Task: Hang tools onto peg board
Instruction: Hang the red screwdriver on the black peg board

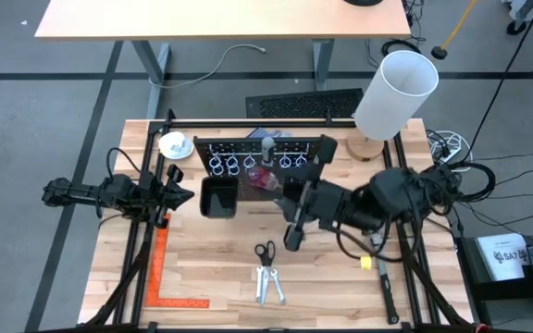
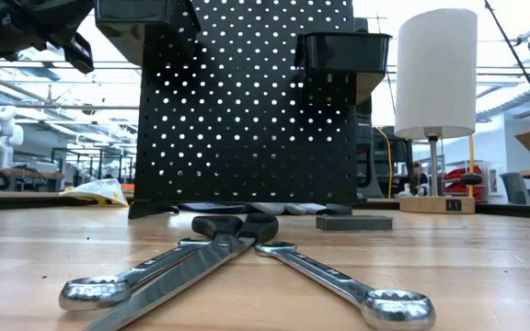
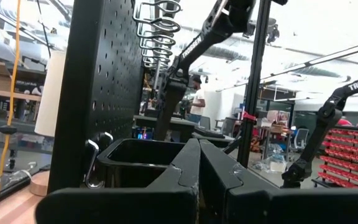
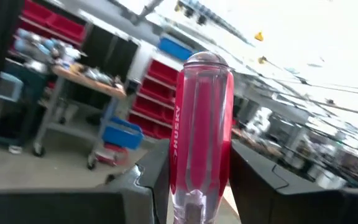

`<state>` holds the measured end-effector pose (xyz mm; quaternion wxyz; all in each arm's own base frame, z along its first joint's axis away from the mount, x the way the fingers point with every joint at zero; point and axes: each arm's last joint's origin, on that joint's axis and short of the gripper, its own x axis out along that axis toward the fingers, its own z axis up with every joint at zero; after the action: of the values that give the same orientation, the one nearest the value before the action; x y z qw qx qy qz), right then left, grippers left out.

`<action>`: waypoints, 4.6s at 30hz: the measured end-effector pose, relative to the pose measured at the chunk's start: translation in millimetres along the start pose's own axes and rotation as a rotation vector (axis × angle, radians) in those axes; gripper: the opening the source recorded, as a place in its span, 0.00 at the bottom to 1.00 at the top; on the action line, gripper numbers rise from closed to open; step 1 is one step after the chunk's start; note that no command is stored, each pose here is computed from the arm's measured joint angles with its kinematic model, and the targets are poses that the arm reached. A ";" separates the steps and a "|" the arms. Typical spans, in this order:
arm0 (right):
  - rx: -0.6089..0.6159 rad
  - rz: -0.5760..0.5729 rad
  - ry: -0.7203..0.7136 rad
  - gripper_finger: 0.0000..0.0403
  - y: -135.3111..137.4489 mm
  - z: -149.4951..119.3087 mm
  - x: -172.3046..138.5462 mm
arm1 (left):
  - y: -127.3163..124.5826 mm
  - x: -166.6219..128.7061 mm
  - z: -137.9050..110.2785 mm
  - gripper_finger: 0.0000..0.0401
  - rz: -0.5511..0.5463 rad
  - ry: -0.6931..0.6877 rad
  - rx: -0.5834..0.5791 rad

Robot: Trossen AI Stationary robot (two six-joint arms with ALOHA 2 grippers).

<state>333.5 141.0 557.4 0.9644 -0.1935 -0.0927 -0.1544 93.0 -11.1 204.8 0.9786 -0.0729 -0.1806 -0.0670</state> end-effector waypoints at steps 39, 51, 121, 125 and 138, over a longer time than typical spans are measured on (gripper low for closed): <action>0.052 0.245 -0.095 0.31 -74.7 5.6 -13.6 | -0.2 0.0 -0.4 0.02 -0.006 0.005 -0.026; 0.073 0.197 -0.097 0.31 -132.1 27.9 -67.7 | -0.2 0.0 -0.3 0.02 -0.006 0.004 -0.026; 0.382 0.090 -0.204 0.31 -96.4 -126.9 -30.2 | 0.2 0.0 -0.4 0.02 0.005 0.003 -0.025; 0.380 0.071 -0.181 0.31 -96.0 -128.7 -29.7 | 0.2 0.0 -0.4 0.02 0.005 0.003 -0.025; 0.367 0.083 -0.138 0.31 -94.0 -132.6 -29.2 | 0.2 0.0 -0.7 0.02 0.006 0.007 -0.025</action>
<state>290.6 12.8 462.4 0.9804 -0.0282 -0.1770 -0.0815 93.3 -11.0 204.1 0.9784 -0.0855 -0.1762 -0.0666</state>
